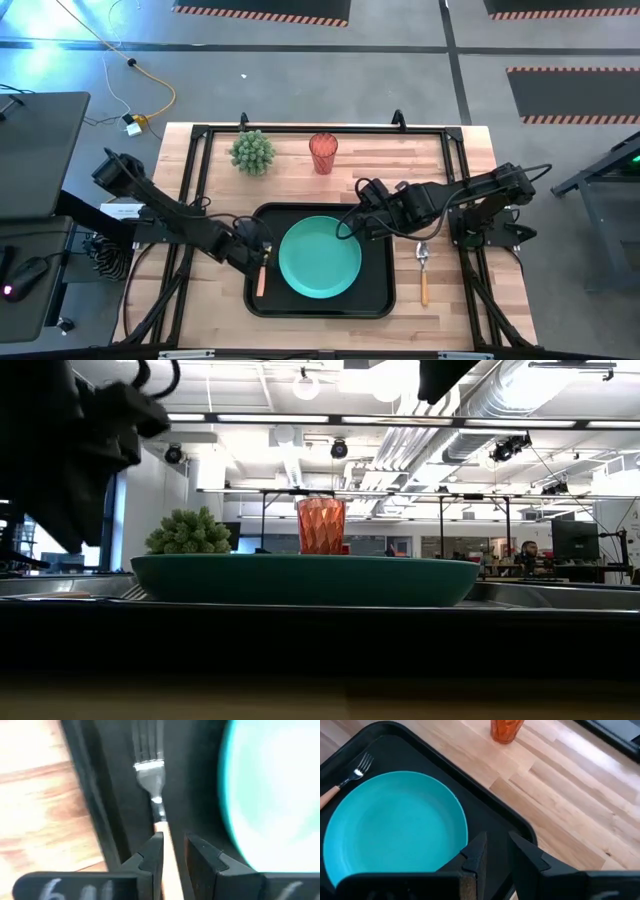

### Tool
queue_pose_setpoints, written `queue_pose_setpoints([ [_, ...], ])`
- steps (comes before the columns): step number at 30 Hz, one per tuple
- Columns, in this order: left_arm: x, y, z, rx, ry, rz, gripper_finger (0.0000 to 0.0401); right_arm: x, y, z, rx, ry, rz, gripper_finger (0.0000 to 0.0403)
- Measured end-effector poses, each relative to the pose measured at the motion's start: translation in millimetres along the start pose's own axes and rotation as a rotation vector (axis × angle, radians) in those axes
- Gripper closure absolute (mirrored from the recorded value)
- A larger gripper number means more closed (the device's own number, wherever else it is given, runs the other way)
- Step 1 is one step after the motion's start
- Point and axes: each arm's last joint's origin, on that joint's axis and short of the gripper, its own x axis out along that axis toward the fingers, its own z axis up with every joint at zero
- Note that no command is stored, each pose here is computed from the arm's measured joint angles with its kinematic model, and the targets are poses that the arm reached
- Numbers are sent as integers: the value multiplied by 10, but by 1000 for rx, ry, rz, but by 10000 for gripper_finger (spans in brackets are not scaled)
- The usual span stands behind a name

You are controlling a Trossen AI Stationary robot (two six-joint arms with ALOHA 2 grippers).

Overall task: Pick and place plate/cup/fork/spoon on tray
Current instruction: Put the red cup on the black tray to the top right of the green plate

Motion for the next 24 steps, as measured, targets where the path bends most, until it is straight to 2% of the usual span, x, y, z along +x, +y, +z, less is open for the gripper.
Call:
queue_pose_setpoints([
  [8, -323, 11, 167, 117, -70, -132, 334, 0, 28, 10, 13, -2, 30, 334],
  [16, -676, 50, 404, 313, -128, -282, 334, -2, 107, 66, 95, -48, 107, 333],
  [20, -844, 95, 503, 388, -194, -350, 334, 9, 149, 139, 154, -80, 160, 319],
  [24, -992, 159, 585, 487, -248, -399, 334, 36, 145, 233, 224, -139, 166, 294],
])
